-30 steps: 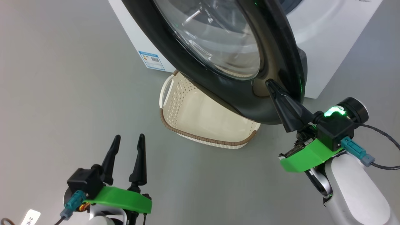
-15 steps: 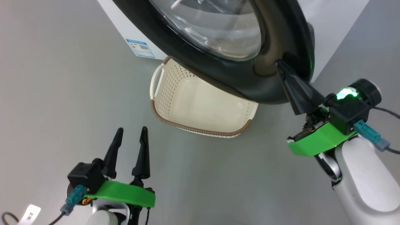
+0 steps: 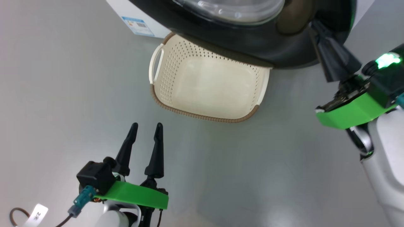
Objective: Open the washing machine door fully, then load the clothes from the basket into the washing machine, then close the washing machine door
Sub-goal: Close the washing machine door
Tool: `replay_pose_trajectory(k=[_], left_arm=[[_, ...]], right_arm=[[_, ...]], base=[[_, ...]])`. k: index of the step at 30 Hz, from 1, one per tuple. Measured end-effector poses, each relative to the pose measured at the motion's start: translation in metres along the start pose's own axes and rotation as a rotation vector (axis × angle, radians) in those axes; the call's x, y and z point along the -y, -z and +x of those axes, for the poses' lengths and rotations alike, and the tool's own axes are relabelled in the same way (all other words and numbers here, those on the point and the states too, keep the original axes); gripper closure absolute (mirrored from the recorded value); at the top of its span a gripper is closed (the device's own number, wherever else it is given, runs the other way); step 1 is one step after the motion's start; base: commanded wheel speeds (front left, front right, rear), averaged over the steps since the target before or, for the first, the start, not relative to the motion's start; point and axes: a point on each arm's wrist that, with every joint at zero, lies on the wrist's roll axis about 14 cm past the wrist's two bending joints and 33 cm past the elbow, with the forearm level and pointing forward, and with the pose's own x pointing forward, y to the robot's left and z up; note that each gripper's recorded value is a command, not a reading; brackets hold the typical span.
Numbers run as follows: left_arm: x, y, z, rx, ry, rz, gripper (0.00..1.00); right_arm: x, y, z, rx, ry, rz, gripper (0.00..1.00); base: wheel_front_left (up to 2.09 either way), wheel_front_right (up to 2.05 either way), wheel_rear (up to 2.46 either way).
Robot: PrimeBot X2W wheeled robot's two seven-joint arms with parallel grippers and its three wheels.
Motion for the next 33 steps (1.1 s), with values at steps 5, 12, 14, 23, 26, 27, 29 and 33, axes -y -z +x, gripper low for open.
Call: replay_pose_trajectory(k=[5, 12, 14, 23, 26, 27, 29, 33], left_arm=[[0.001, 0.004, 0.005, -0.009, -0.003, -0.003, 0.0], [0.005, 0.002, 0.013, 0.002, -0.014, -0.043, 0.0], [0.01, 0.004, 0.013, -0.003, -0.003, -0.054, 0.0], [0.022, 0.009, 0.013, -0.02, 0.007, -0.09, 0.0], [0.022, 0.01, 0.012, -0.026, 0.001, -0.094, 0.0], [0.022, 0.009, 0.011, -0.026, -0.003, -0.094, 0.0], [0.02, 0.008, 0.01, -0.023, -0.009, -0.093, 0.0], [0.017, 0.002, 0.009, -0.007, -0.025, -0.094, 0.0]], right_arm=[[0.013, 0.007, 0.01, 0.012, -0.003, -0.019, 1.0], [0.032, 0.015, 0.029, 0.043, -0.008, -0.059, 1.0], [0.036, 0.017, 0.034, 0.049, -0.014, -0.069, 1.0], [0.063, 0.021, 0.063, 0.075, 0.007, -0.102, 1.0], [0.076, 0.02, 0.074, 0.08, 0.03, -0.118, 1.0], [0.079, 0.021, 0.077, 0.077, 0.029, -0.125, 1.0], [0.08, 0.022, 0.083, 0.078, 0.026, -0.129, 1.0], [0.078, 0.025, 0.088, 0.053, 0.011, -0.158, 1.0]], base=[[0.0, 0.0, 0.0], [0.0, 0.0, 0.0], [0.0, 0.0, 0.0], [0.0, 0.0, 0.0], [0.0, 0.0, 0.0], [0.0, 0.0, 0.0], [0.0, 0.0, 0.0], [0.0, 0.0, 0.0]])
